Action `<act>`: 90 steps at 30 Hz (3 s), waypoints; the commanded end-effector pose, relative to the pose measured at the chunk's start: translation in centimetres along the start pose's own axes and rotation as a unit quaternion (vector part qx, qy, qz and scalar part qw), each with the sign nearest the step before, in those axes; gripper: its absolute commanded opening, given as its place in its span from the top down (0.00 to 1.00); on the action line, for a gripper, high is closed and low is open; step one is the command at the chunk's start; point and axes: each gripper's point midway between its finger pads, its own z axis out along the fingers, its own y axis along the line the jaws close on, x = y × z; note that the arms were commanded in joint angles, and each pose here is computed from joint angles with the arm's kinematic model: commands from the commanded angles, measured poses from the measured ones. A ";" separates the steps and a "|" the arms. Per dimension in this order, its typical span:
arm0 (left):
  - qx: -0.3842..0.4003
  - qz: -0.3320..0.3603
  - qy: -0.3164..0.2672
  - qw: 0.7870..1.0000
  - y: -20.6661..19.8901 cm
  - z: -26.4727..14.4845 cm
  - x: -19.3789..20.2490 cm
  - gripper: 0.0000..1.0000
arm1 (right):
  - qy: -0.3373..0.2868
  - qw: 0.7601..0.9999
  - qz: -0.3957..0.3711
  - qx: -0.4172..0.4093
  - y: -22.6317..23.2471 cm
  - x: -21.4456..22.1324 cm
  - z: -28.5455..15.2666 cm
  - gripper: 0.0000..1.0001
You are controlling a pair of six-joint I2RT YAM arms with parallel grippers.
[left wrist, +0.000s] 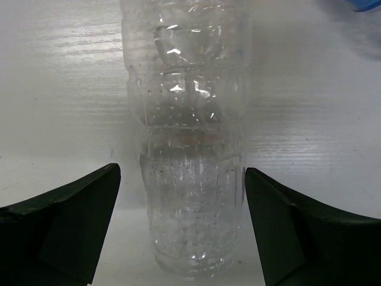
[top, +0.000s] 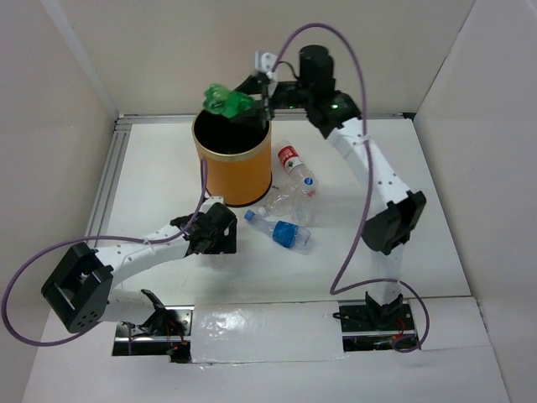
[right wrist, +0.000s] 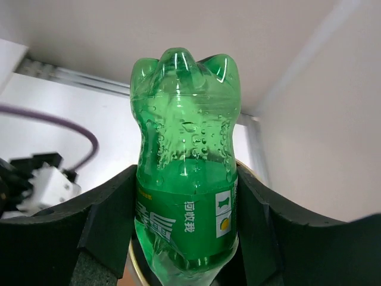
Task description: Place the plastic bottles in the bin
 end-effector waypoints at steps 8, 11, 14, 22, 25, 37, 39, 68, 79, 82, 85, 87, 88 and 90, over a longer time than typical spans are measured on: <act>-0.010 -0.012 0.012 1.000 0.1 1.6 2.4 0.69 | 0.000 0.995 0.096 0.008 -0.7 5.1 5.1 0.16; 0.010 -0.016 -0.006 1.000 -0.5 0.3 1.5 0.88 | -0.008 0.995 0.095 0.016 -1.0 3.2 4.1 0.01; 0.047 -0.013 -0.039 0.998 -2.1 -3.2 -0.6 1.00 | -0.012 0.994 0.091 0.062 -2.9 0.8 1.6 0.01; 0.239 -0.004 -0.293 0.926 -7.4 -21.6 -16.2 1.00 | 0.085 0.967 0.165 0.177 -2.6 4.3 -12.1 0.50; 0.255 0.008 -0.372 0.893 -9.4 -26.0 -22.0 1.00 | 0.151 0.942 0.227 0.196 1.5 9.5 -16.8 0.97; 0.049 -0.081 -0.434 0.896 -5.2 -16.3 -37.1 0.85 | 0.231 0.935 0.233 0.135 17.6 17.9 -22.3 0.01; 0.024 -0.065 -0.398 0.915 -5.3 -12.8 -36.9 0.77 | 0.224 0.938 0.232 0.126 18.4 18.6 -22.0 0.01; 0.231 -0.267 -0.087 0.931 -11.5 -9.2 -5.3 0.00 | 0.205 0.953 0.205 0.085 12.5 23.6 -14.0 0.01; 0.236 -0.394 -0.036 0.888 -14.6 -3.7 -4.1 0.00 | 0.200 0.952 0.231 0.003 14.6 22.7 -11.9 0.77; 0.223 -0.425 -0.017 0.877 -14.8 -2.7 -3.8 0.00 | 0.185 0.954 0.233 -0.023 14.5 18.8 -12.7 0.97; 0.204 -0.447 0.005 0.871 -15.0 -1.5 -3.3 0.00 | 0.135 0.973 0.183 -0.024 11.7 11.8 -13.2 0.97; 0.190 -0.462 0.020 0.866 -15.2 -0.4 -3.0 0.00 | 0.098 0.984 0.149 -0.018 9.8 5.8 -13.2 0.97; 0.184 -0.466 0.023 0.865 -15.1 0.0 -2.7 0.00 | 0.086 0.986 0.140 -0.013 9.1 4.0 -13.1 0.97; 0.188 -0.482 0.028 0.855 -15.5 0.6 -3.0 0.00 | 0.049 0.993 0.109 0.006 7.0 -0.7 -13.1 0.97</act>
